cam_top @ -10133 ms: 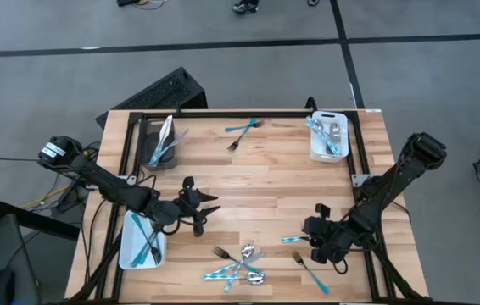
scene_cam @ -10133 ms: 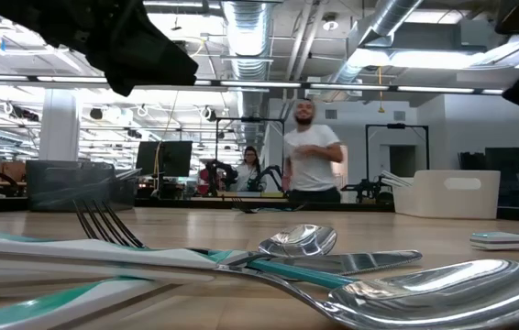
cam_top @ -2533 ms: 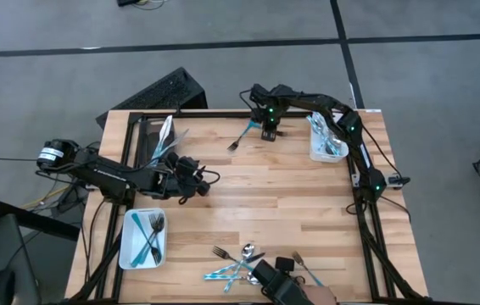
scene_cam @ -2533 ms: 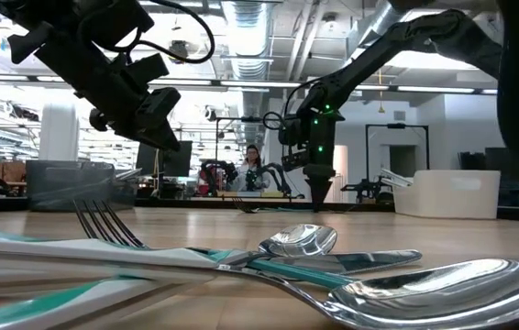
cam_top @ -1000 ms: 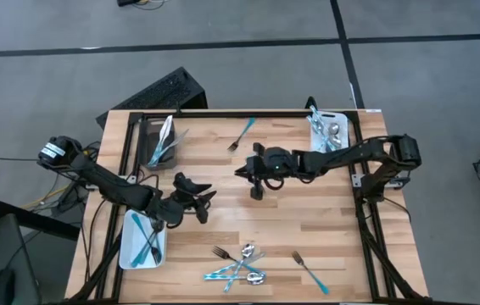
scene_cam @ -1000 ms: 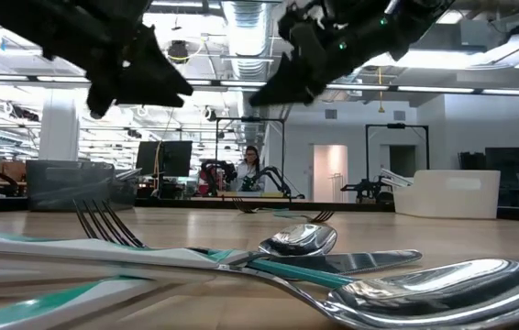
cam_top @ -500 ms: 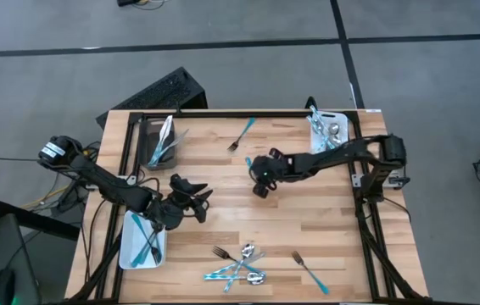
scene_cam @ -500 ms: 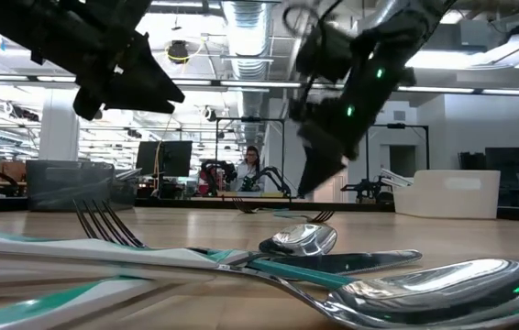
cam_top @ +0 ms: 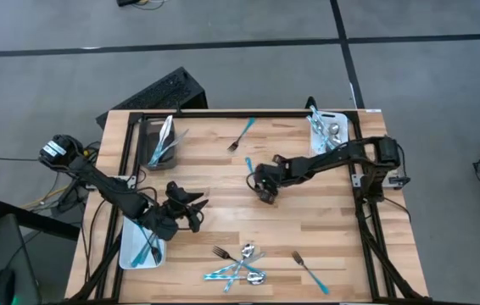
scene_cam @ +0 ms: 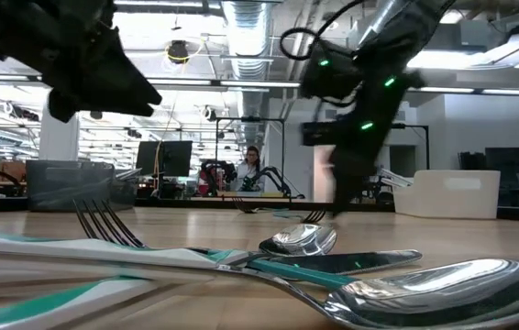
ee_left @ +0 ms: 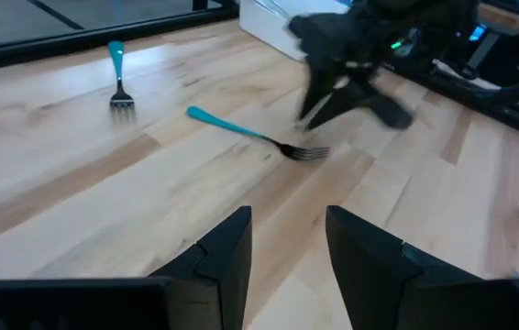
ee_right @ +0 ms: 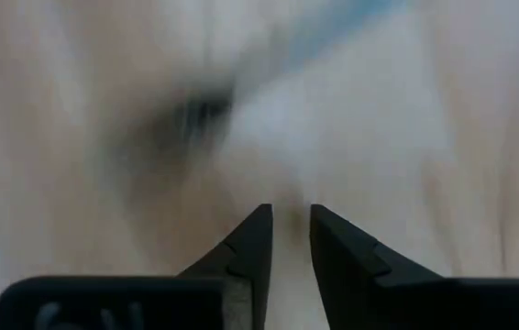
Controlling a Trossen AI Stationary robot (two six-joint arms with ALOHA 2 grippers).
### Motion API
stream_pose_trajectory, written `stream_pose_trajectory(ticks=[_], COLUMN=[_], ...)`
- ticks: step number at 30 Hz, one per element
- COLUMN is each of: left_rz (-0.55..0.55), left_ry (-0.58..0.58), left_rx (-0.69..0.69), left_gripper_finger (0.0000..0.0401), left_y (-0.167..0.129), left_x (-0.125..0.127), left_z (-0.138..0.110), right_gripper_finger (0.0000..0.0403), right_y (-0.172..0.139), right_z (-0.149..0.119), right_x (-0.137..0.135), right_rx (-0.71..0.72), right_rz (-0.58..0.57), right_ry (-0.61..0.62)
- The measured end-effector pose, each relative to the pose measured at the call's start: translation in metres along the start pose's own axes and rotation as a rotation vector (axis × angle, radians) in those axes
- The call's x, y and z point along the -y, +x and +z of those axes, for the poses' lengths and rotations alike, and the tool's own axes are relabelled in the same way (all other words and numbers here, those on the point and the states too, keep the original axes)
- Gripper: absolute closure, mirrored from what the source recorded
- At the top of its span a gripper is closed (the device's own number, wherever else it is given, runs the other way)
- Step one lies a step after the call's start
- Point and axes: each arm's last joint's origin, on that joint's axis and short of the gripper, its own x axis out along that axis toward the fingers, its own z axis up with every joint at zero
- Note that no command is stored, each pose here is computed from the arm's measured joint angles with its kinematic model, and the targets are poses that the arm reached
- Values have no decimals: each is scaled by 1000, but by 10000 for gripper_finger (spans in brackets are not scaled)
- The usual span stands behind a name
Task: Sort silverware by color (type)
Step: Put the blue fork into the left white bin
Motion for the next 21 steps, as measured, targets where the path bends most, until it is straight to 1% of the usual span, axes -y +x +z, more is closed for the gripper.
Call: stream_pose_trajectory(ticks=[2, 5, 8, 11, 13, 15, 17, 19, 21], left_rz=[8, 31, 47, 50, 52, 53, 56, 59, 65], left_ry=[-11, -34, -52, -52, -39, -27, -12, -1, 10], left_rx=[1, 20, 43, 44, 46, 46, 50, 54, 57], left_gripper_finger=[273, 273, 273, 273, 273, 273, 273, 273, 273], left_y=[-4, -8, -9, -8, -7, -7, -7, -7, -6], left_x=[-1, -2, -3, -4, -4, -4, -4, -4, -4], left_z=[-3, -6, -7, -6, -6, -6, -6, -5, -5], right_gripper_finger=[306, 309, 310, 310, 310, 310, 307, 299, 284], right_y=[-14, -42, -66, -85, -94, -96, -91, -83, -69], right_z=[-10, -14, -25, -31, -33, -37, -38, -36, -32], right_x=[0, 0, -1, -5, -8, -11, -16, -20, -25], right_rx=[-63, -67, -94, -66, -26, 25, 129, 234, 312], right_rz=[0, 1, -5, -4, -32, -84, -137, -109, -37], right_ry=[-25, -9, 8, 37, 59, 72, 97, 127, 154])
